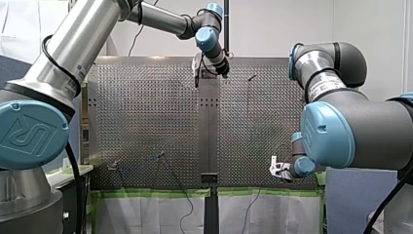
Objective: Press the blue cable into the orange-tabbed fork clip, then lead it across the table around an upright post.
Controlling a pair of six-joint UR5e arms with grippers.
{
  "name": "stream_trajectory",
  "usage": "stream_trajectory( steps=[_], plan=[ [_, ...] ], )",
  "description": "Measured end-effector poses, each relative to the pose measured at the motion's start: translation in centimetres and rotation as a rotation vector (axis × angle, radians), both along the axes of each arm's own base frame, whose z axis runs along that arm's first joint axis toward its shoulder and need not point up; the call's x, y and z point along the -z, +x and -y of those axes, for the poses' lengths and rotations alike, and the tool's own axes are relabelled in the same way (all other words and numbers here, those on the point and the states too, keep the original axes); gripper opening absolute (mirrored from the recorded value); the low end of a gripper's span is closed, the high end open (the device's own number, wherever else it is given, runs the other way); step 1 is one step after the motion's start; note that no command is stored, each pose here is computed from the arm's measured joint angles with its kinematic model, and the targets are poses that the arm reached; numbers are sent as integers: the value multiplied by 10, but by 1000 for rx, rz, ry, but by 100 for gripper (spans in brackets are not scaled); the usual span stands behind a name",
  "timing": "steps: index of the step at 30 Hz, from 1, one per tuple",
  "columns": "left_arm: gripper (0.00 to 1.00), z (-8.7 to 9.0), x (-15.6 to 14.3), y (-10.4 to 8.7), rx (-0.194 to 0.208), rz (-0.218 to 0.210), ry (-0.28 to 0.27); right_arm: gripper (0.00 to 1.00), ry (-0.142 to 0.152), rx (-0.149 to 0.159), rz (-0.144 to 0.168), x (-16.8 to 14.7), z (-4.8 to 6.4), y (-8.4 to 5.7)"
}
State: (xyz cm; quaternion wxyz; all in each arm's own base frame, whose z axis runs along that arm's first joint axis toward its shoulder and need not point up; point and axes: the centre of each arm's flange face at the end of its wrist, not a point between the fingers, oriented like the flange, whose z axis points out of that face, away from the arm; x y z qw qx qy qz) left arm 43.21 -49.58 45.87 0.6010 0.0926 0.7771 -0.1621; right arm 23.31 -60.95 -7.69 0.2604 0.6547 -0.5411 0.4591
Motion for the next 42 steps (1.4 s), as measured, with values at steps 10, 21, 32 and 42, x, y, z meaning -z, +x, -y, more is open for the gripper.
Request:
stream_trajectory(
  steps=[10,21,32,42],
  plan=[
    [99,0,0,0,1,0,0,0,5,-8,3,3,-1,1],
    [99,0,0,0,-3,0,3,0,-2,-20,10,-4,0,3],
    [99,0,0,-1,-7,-1,2,0,-14,-42,40,-34,-8,4],
    [99,0,0,-1,-3,-4,0,0,-27,-8,113,-84,-10,11]
  ],
)
